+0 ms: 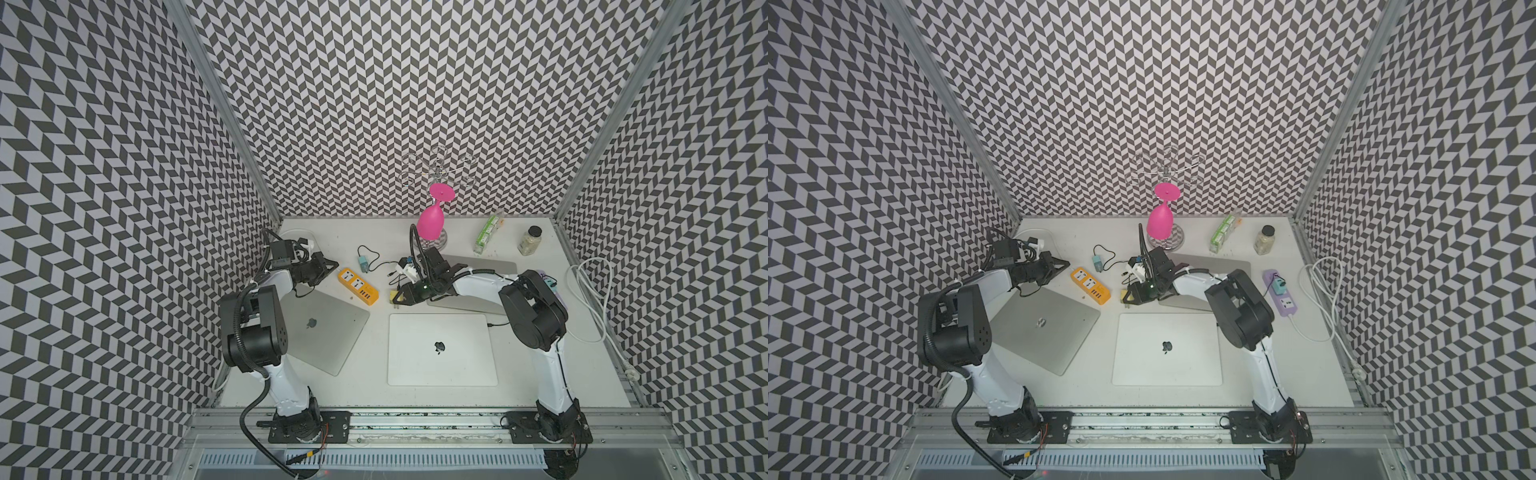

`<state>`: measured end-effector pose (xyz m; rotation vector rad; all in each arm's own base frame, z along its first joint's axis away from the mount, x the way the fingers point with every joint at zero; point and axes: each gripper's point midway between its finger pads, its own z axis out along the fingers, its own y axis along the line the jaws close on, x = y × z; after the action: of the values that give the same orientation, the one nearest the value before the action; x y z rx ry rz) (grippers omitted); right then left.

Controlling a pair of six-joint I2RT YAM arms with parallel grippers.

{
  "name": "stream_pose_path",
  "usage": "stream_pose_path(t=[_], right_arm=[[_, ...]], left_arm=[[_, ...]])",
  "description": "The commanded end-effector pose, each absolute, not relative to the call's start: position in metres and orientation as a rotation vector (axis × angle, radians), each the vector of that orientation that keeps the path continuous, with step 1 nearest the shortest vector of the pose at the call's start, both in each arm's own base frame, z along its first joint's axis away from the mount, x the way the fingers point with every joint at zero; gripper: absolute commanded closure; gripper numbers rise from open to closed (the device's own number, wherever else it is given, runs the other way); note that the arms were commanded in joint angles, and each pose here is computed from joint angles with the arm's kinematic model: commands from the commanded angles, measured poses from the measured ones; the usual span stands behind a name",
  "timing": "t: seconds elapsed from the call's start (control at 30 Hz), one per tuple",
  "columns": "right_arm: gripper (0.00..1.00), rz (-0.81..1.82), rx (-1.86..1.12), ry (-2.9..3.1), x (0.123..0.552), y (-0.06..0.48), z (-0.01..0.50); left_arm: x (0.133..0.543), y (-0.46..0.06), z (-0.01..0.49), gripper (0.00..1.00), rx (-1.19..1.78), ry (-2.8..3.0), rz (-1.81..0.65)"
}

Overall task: Unplug the laptop charger
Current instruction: Place the plug at the center of the board.

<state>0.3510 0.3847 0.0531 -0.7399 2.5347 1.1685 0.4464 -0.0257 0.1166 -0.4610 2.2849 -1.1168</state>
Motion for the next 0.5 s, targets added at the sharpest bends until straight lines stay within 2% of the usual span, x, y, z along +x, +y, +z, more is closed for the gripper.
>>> stream_pose_path(t=[0.0, 0.47], right_arm=[[0.82, 1.219, -0.718, 2.475, 0.360, 0.386, 0.075], [0.54, 1.142, -0.683, 2.522, 0.369, 0.380, 0.067]], left_arm=[[0.445, -0.024, 0.125, 1.00, -0.434, 2.277, -1.085], [0.440, -0.023, 0.124, 1.00, -0.432, 2.286, -1.068]])
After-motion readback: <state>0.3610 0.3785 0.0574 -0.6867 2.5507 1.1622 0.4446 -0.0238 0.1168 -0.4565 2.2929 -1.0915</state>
